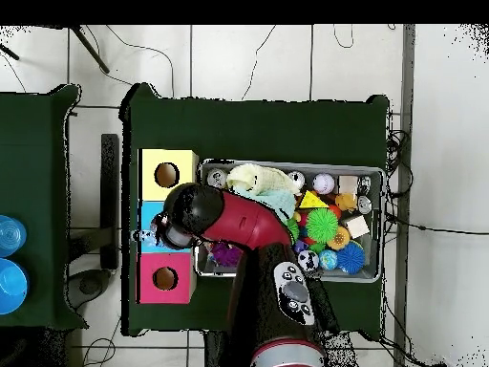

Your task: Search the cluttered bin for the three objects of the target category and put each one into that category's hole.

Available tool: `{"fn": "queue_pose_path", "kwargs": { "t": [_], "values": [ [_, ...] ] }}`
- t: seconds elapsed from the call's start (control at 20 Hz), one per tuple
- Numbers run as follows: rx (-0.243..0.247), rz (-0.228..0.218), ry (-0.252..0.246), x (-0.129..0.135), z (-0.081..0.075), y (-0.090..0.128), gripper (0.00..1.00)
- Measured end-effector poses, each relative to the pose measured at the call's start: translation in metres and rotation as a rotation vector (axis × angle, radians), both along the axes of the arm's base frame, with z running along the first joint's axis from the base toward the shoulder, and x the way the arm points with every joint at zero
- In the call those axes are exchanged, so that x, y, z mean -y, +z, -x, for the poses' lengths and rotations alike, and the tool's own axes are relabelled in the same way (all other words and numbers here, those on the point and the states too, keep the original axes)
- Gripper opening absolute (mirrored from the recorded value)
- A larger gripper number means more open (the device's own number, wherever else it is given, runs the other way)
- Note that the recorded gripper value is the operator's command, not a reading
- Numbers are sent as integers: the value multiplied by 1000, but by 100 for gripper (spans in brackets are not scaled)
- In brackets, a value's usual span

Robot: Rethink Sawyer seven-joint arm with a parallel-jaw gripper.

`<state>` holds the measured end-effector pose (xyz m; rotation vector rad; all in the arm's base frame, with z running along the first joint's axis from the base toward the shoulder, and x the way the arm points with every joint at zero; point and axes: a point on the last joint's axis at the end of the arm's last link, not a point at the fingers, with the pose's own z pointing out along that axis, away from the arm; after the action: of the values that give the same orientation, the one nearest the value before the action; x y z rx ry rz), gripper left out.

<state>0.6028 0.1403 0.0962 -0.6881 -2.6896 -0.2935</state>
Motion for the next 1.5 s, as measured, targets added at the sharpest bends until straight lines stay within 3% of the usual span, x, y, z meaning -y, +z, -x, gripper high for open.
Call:
{"fn": "queue_pose_path", "kwargs": {
  "t": [0.5, 0.95, 1.5],
  "values": [
    [23, 30, -8, 2, -9, -4, 0],
    [107, 61, -7, -18, -14, -10, 0],
    [110, 62, -26, -22, -14, -15, 0]
  ]
}}
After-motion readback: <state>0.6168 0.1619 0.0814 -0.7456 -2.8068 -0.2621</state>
